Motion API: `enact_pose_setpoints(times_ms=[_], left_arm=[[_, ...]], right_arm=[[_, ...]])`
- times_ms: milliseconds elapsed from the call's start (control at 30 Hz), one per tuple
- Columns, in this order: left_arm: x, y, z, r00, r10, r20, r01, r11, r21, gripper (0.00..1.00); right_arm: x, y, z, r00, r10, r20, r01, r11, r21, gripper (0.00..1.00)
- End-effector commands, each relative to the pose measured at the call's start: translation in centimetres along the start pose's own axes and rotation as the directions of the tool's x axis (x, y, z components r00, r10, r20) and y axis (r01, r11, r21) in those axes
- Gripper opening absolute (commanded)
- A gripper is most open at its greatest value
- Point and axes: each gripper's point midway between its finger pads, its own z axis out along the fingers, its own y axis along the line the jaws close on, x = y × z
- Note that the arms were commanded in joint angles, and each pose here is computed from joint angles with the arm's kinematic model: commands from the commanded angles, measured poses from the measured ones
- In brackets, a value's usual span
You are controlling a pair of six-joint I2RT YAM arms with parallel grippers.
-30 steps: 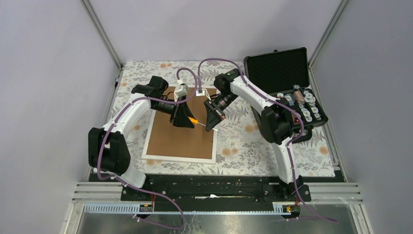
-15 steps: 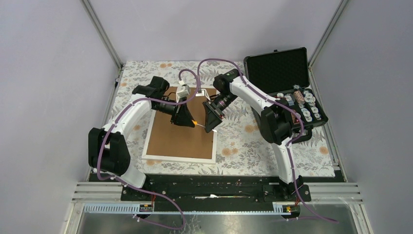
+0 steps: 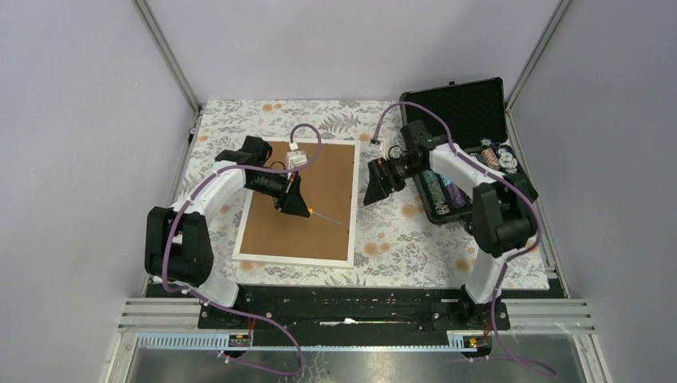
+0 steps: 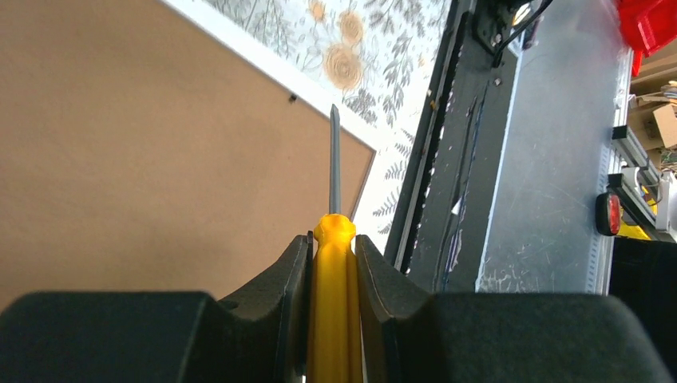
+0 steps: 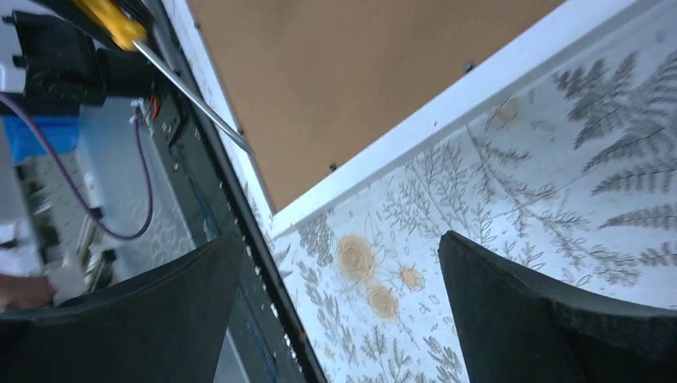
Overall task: Take the photo out of the frame
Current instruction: Adjust the screwdriver, then adjust the photo frame at the center of the board.
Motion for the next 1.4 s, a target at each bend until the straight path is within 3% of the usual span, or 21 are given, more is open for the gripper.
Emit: enact_pose_setpoints(times_ms=[0, 200, 933, 1100, 1233, 1367], left_arm=[[1.6, 0.8, 0.1, 0.998, 0.064, -0.012, -0.065, 0.996, -0.062, 0.0], [3.0, 2.2, 1.5, 0.997, 0.079, 0.023, -0.077, 0.994, -0.082, 0.0], [4.7, 4.0, 4.3, 0.999, 0.022, 0.05, -0.021, 1.0, -0.02, 0.0], [4.8, 4.0, 4.7, 0.999, 0.021, 0.041, -0.021, 1.0, -0.005, 0.0], [5.0, 4.0, 4.6, 1.0, 0.019, 0.024, -0.019, 1.0, -0.002, 0.0], [4.4, 4.6, 3.7, 0.999, -0.011, 0.041, 0.012, 0.999, -0.033, 0.0]], right_arm=[[-4.3, 0.4, -0.5, 0.979, -0.048, 0.199, 0.029, 0.995, 0.098, 1.0], [-0.6, -1.2, 3.1, 0.966, 0.221, 0.131, -0.223, 0.975, 0.002, 0.94], [3.3, -2.6, 8.8, 0.943, 0.332, -0.036, -0.333, 0.943, -0.028, 0.6], [4.5, -1.9, 8.6, 0.944, 0.317, -0.094, -0.323, 0.945, -0.055, 0.6], [5.0, -0.9, 8.4, 0.931, 0.337, -0.138, -0.35, 0.933, -0.086, 0.66], [3.2, -2.3, 8.9, 0.933, 0.353, -0.073, -0.352, 0.936, 0.029, 0.71]])
